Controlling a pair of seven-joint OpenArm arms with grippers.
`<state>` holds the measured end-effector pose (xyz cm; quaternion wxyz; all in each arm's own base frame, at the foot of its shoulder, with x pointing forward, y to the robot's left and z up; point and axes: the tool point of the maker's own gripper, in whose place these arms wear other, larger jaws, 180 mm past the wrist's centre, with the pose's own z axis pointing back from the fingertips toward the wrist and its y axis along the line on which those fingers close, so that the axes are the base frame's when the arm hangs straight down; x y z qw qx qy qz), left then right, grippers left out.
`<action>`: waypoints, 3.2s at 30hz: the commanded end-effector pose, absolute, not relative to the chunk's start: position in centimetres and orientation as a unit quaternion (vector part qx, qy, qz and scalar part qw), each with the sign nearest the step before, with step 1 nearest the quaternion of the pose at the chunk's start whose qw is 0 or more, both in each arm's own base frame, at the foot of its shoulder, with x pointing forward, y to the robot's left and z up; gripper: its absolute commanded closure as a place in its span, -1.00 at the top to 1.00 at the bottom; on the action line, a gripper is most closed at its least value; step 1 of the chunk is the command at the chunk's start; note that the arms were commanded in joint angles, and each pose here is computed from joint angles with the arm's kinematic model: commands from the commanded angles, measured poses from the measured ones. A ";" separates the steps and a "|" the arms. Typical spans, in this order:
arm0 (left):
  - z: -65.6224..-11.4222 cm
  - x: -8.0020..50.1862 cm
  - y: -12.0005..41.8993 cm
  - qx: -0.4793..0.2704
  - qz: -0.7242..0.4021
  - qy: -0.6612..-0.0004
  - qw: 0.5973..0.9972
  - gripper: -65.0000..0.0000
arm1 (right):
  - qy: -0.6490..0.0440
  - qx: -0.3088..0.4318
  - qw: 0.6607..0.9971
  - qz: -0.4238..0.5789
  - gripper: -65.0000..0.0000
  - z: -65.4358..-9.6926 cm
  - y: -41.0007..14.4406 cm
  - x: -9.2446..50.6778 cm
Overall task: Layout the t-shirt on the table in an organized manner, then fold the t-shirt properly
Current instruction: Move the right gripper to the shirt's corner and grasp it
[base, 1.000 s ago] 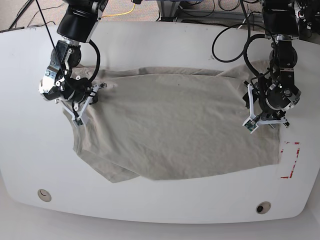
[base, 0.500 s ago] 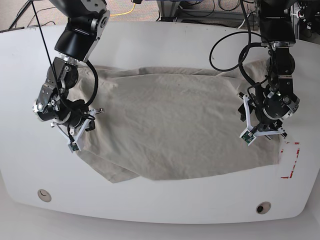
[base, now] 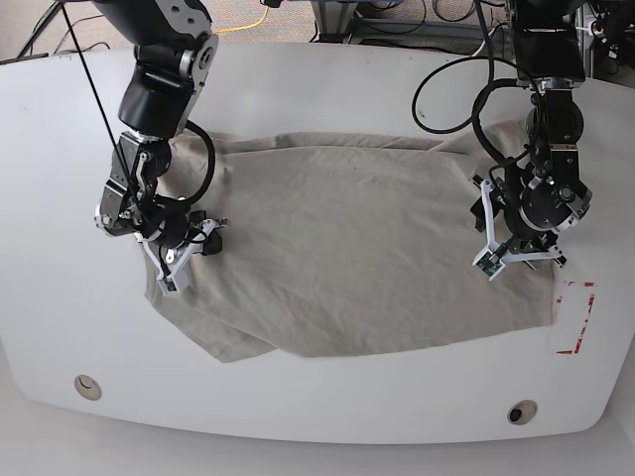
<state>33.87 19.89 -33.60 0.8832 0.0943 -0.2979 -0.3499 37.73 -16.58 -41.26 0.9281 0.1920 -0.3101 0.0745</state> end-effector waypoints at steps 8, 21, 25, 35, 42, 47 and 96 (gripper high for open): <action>-32.9 34.0 20.4 0.104 -0.349 -0.306 0.879 -0.02 | -0.335 0.169 0.926 0.038 -0.96 -41.6 -22.3 38.6; -32.9 34.0 20.4 0.104 -0.349 -0.306 0.879 -0.02 | -0.304 0.129 0.943 0.038 -0.97 -43.4 -26.0 34.2; -32.9 34.0 20.4 0.103 -0.349 -0.307 0.880 -0.02 | -0.288 0.124 0.948 0.046 -0.97 -43.9 -25.7 32.9; -32.8 34.1 20.2 0.103 -0.351 -0.308 0.879 -0.02 | -0.295 0.120 0.945 0.073 -0.97 -42.9 -23.2 32.0; -32.8 34.2 20.2 0.104 -0.351 -0.308 0.878 -0.02 | -0.306 0.088 0.942 0.101 -0.96 -40.0 -23.6 32.9; -32.8 34.1 20.2 0.104 -0.351 -0.307 0.879 -0.02 | -0.335 0.051 0.934 0.114 -0.69 -36.2 -24.6 34.4; -33.6 33.9 18.8 0.094 -0.373 -0.298 0.874 -0.02 | -0.254 0.084 0.960 -0.088 0.91 -38.9 -31.7 19.0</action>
